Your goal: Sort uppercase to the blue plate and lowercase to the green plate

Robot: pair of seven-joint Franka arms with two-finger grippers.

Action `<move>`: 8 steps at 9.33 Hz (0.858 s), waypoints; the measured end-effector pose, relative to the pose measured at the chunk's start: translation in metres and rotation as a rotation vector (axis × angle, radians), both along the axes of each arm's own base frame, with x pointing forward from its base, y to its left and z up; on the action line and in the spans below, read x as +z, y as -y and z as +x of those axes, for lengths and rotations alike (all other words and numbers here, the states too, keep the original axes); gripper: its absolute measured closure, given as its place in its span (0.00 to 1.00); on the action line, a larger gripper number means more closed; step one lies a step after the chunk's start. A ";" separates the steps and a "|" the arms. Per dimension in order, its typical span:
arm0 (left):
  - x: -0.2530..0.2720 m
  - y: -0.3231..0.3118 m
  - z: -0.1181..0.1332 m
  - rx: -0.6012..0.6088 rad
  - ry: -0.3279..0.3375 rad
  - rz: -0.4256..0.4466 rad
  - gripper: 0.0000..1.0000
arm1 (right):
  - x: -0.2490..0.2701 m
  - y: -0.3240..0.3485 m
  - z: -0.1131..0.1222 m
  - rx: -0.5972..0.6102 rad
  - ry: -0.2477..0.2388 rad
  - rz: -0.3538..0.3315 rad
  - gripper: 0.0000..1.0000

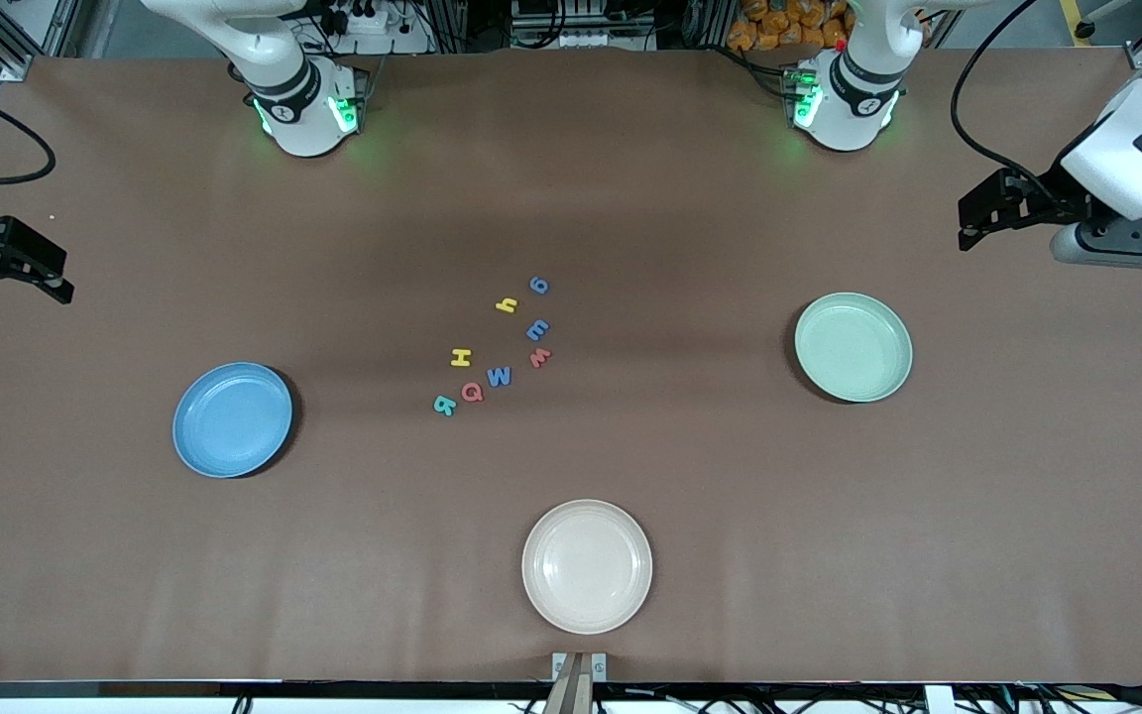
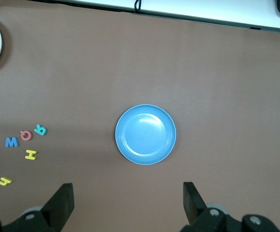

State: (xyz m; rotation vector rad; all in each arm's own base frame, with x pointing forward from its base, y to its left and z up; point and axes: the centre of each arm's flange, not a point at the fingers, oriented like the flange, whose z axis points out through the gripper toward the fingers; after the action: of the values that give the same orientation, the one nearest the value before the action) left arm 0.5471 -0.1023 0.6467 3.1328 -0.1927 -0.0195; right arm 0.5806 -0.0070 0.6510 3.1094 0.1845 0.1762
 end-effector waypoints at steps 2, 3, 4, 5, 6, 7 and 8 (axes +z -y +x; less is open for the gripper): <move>0.000 0.000 0.000 0.000 0.000 0.000 0.00 | 0.000 0.000 0.000 0.000 0.000 0.001 0.00; 0.000 -0.001 0.000 0.001 0.000 0.000 0.00 | 0.000 0.000 0.000 -0.002 0.000 0.002 0.00; 0.000 -0.001 0.000 0.002 0.000 0.000 0.00 | 0.000 0.000 0.000 -0.007 0.000 0.003 0.00; 0.000 -0.002 0.000 0.003 0.000 0.000 0.00 | 0.000 0.000 0.000 -0.011 0.000 0.005 0.00; 0.000 -0.002 0.000 0.003 0.000 0.000 0.00 | 0.000 0.000 0.000 -0.013 0.000 0.006 0.00; 0.000 -0.002 0.000 0.003 0.000 0.000 0.00 | 0.000 0.000 0.000 -0.014 0.000 0.006 0.00; 0.000 -0.002 0.000 0.012 0.000 0.000 0.00 | 0.000 0.000 0.000 -0.015 -0.001 0.006 0.00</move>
State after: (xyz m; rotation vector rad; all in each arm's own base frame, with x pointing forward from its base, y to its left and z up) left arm 0.5475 -0.1000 0.6467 3.1340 -0.1742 -0.0195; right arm 0.5806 -0.0067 0.6509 3.1159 0.1615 0.1760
